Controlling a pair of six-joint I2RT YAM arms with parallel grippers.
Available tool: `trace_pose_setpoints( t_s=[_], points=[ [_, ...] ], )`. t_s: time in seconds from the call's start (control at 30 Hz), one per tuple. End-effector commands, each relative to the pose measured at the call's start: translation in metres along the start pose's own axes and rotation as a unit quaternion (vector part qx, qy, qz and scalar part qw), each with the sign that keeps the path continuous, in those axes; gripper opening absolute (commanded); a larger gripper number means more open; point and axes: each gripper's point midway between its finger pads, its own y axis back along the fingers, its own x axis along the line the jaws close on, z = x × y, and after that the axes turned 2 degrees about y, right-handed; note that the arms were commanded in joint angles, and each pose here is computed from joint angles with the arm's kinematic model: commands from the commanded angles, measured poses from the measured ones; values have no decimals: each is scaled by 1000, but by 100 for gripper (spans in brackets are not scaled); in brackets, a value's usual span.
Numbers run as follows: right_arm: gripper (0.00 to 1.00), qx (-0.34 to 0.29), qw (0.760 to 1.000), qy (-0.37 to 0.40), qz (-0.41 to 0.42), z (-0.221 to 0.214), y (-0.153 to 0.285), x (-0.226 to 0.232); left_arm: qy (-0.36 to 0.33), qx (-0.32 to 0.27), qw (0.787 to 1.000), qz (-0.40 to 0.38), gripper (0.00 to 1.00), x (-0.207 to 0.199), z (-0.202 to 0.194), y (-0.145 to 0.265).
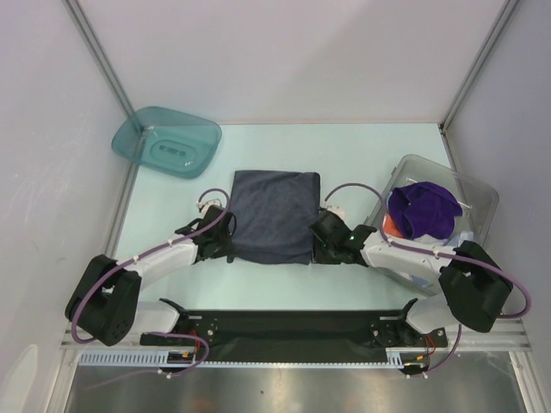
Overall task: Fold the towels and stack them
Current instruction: Fold the towel
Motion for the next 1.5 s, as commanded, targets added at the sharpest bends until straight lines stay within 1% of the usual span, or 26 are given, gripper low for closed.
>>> trace_pose_setpoints(
  t_s=[0.0, 0.07, 0.2, 0.33, 0.47, 0.5, 0.53, 0.57, 0.6, 0.67, 0.7, 0.73, 0.8, 0.9, 0.97, 1.0, 1.03, 1.07, 1.1, 1.13, 1.17, 1.2, 1.23, 1.27, 1.33, 1.47],
  points=[
    [40, -28, 999, 23, 19, 9, -12, 20, 1, -23, 998, 62, 0, 21, 12, 8],
    [39, -30, 999, 22, 15, 9, -18, 21, 0, -22, 998, 62, 0, 20, 13, 6],
    [38, -40, 998, 37, 34, 7, -26, 32, -1, -15, 998, 55, 0, 16, 11, 5],
    [38, -48, 995, 77, 45, -6, -28, 47, -3, -14, 999, 49, 0, 14, 11, 4],
    [40, -53, 993, 109, 11, -15, -36, 43, -3, -13, 999, 50, 0, 13, 12, 4],
    [40, -62, 992, 110, -1, -11, -36, 42, -5, -11, 999, 51, 0, 13, 11, 5],
    [39, -54, 992, 115, -20, -15, -38, 34, -5, -12, 999, 52, 0, 14, 13, 5],
    [38, -51, 991, 115, -37, -17, -40, 28, -5, -12, 999, 52, 0, 13, 13, 6],
    [31, -53, 990, 114, -60, -16, -38, 20, -6, -12, 999, 53, 0, 14, 13, 6],
    [22, -53, 988, 122, -78, -16, -35, 13, -4, -11, 999, 51, 0, 13, 13, 7],
    [17, -59, 987, 127, -80, -12, -31, 12, -3, -8, 999, 50, 0, 12, 12, 6],
    [9, -57, 986, 133, -83, -13, -28, 9, -2, -7, 999, 48, 0, 12, 11, 7],
    [1, -55, 985, 146, -67, -13, -18, 13, 0, 0, 999, 46, 0, 12, 7, 6],
    [0, -50, 985, 148, -68, -11, 0, 9, 3, 5, 999, 48, 0, 13, 5, 8],
    [0, -33, 984, 157, -74, -15, 8, 3, 3, 8, 999, 41, 1, 11, 3, 11],
    [0, -21, 984, 161, -80, -20, 10, -2, 6, 7, 999, 36, 2, 10, 4, 12],
    [0, -16, 984, 158, -80, -21, 12, -2, 6, 13, 1000, 27, 6, 7, 2, 13],
    [0, -5, 984, 160, -75, -26, 12, -1, 8, 12, 1000, 21, 20, 5, 2, 16],
    [10, 2, 984, 162, -75, -28, 12, -3, 10, 12, 1000, 18, 28, 4, 2, 17],
    [15, 5, 985, 158, -74, -30, 12, -2, 10, 14, 1000, 15, 35, 3, 2, 19],
    [20, 10, 985, 156, -67, -31, 12, 1, 9, 12, 1000, 12, 47, 2, 4, 21],
    [24, 13, 986, 153, -67, -32, 13, 2, 7, 10, 1000, 11, 51, 1, 6, 22],
    [28, 14, 986, 151, -69, -31, 14, 2, 5, 10, 1000, 12, 54, 1, 7, 24],
    [29, 13, 987, 145, -68, -29, 15, 3, 3, 7, 1000, 12, 58, -2, 12, 27],
    [31, 8, 989, 132, -71, -19, 19, 6, -5, 2, 1000, 6, 60, -7, 20, 34],
    [31, -23, 993, 86, -72, 5, 24, 9, -24, -19, 999, -29, 61, -22, 37, 45]
  ],
)
